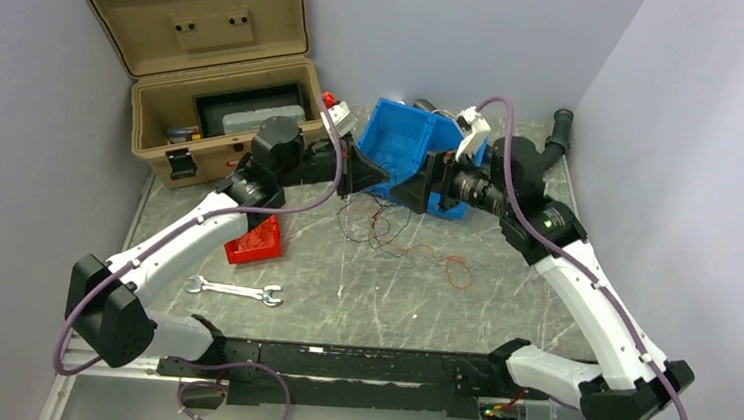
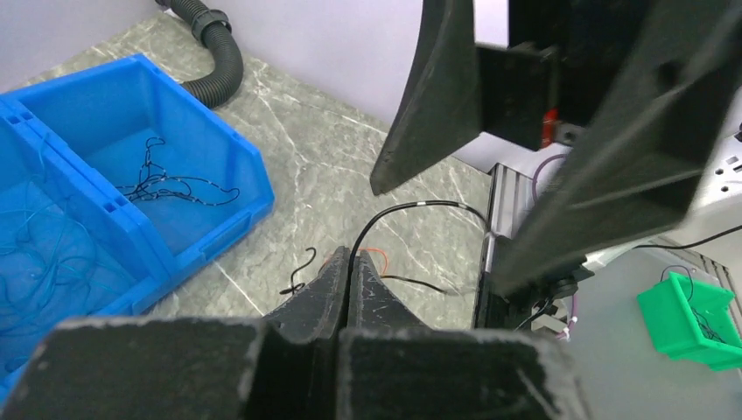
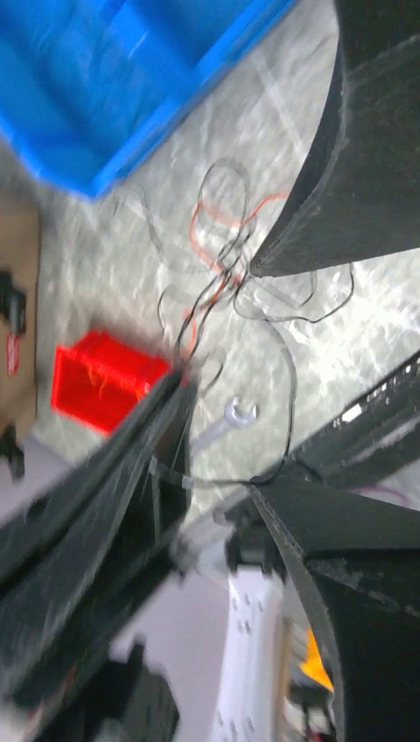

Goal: Untangle the cables

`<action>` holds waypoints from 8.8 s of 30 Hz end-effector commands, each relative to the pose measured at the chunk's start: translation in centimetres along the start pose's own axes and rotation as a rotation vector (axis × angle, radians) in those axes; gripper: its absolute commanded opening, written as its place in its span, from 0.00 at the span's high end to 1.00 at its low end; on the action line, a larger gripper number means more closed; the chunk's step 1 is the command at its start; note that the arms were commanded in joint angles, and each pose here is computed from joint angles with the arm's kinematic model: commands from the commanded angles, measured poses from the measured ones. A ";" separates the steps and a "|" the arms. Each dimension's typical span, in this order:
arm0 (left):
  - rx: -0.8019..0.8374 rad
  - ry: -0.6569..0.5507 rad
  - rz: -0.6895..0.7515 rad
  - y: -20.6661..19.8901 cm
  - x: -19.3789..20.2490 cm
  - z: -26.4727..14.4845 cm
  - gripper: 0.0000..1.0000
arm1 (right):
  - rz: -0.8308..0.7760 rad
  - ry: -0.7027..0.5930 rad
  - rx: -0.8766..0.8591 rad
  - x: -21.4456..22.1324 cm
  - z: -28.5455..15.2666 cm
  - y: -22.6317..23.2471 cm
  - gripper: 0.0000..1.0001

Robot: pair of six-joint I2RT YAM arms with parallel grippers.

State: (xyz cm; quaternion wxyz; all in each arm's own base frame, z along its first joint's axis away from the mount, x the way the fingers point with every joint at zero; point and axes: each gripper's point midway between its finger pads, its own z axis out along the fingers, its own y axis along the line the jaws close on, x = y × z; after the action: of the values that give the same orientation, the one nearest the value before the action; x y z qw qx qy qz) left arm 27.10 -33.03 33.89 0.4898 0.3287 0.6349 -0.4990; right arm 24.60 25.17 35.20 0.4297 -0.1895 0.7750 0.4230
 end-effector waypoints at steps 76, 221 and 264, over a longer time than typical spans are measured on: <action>-0.723 -0.158 -0.263 10.4 0.5 -16.9 1.00 | 0.534 -0.489 1.152 10.2 -18.6 -27.2 0.48; -0.466 0.441 -0.509 10.5 18.9 7.9 0.01 | 0.325 -0.139 0.763 11.2 -7.6 -19.8 0.04; -0.475 0.326 -0.253 8.0 5.2 8.2 1.00 | 0.434 0.013 0.910 18.1 -7.4 -23.8 0.05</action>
State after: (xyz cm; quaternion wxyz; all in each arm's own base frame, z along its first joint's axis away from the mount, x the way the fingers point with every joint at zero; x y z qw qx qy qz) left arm 36.13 -39.28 22.40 0.3675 0.1655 0.8558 -0.3243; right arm 26.41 6.31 12.10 0.3749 0.1768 0.9039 0.1058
